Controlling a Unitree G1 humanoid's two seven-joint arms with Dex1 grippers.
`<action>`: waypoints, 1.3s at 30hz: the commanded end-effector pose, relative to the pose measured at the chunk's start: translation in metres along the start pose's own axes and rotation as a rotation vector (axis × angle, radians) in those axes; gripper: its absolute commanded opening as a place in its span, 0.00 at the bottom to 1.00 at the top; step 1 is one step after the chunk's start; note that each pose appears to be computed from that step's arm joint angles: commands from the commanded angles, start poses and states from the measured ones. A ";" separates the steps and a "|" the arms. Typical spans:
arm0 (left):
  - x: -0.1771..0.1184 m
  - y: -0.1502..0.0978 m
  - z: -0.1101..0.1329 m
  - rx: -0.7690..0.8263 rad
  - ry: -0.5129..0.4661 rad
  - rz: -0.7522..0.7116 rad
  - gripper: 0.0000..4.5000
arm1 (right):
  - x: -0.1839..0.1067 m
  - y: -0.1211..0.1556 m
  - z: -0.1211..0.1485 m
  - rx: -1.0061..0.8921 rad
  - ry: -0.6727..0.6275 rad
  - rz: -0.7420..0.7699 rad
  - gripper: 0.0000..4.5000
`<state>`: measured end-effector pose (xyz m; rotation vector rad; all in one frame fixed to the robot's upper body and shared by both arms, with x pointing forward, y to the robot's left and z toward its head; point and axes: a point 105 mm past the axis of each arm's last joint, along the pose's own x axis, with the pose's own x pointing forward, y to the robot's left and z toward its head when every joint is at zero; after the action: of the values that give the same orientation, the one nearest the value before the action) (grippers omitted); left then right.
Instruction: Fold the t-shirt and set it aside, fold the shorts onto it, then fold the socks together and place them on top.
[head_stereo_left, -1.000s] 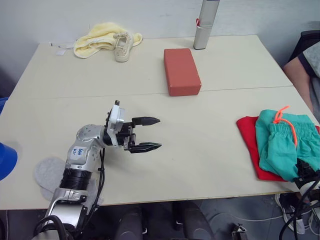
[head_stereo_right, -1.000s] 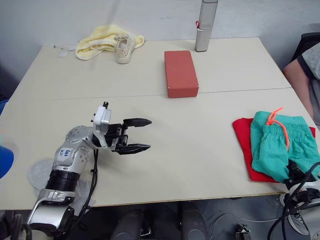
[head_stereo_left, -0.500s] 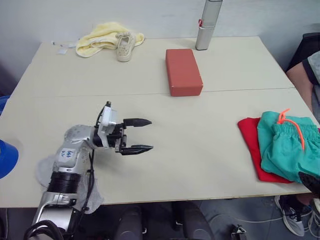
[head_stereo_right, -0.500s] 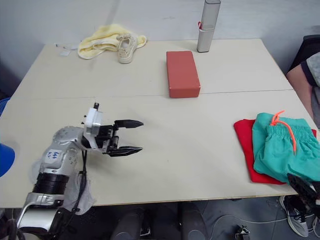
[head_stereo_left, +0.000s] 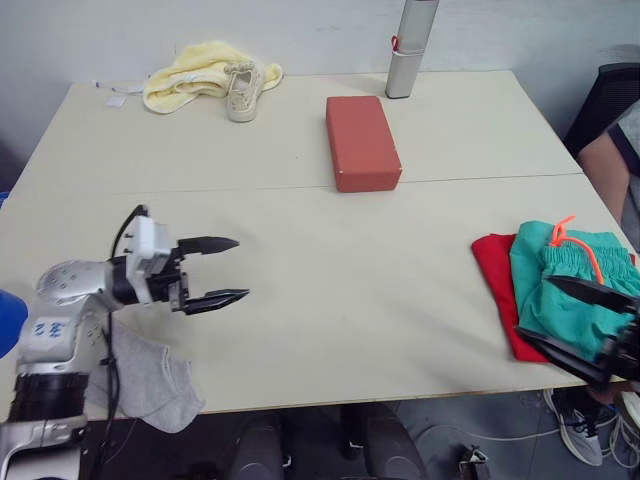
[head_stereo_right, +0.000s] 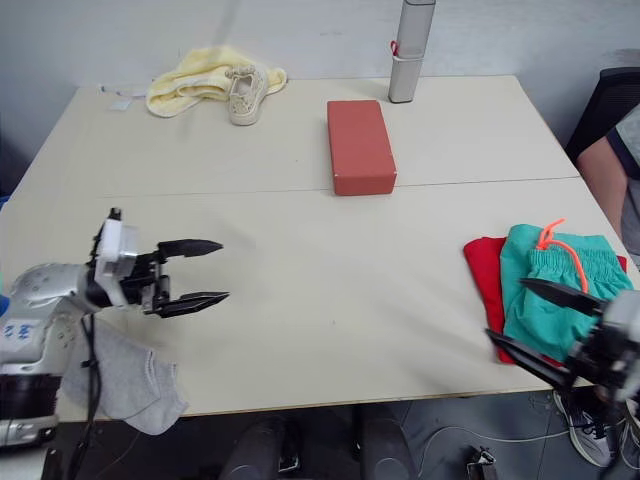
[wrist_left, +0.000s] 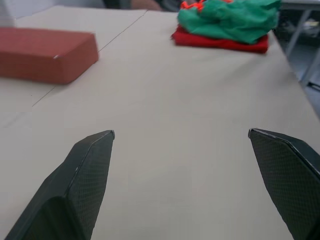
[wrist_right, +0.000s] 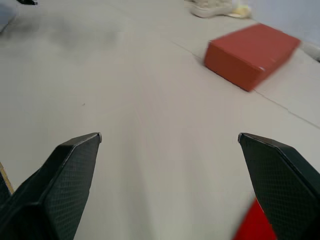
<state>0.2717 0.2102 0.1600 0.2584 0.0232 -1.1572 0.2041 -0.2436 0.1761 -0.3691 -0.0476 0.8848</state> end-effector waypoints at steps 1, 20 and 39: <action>-0.024 -0.004 0.008 0.078 0.040 0.064 1.00 | 0.015 0.006 -0.006 -0.078 -0.017 0.096 1.00; -0.251 -0.077 -0.053 -0.284 0.352 0.882 1.00 | 0.068 0.074 0.014 -0.115 -0.350 0.533 1.00; -0.191 -0.084 -0.067 -1.107 0.318 0.807 1.00 | 0.081 0.084 0.028 -0.158 -0.411 0.650 1.00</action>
<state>0.1274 0.3687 0.1087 -0.4919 0.7157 -0.1775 0.1882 -0.1245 0.1613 -0.3522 -0.3726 1.5916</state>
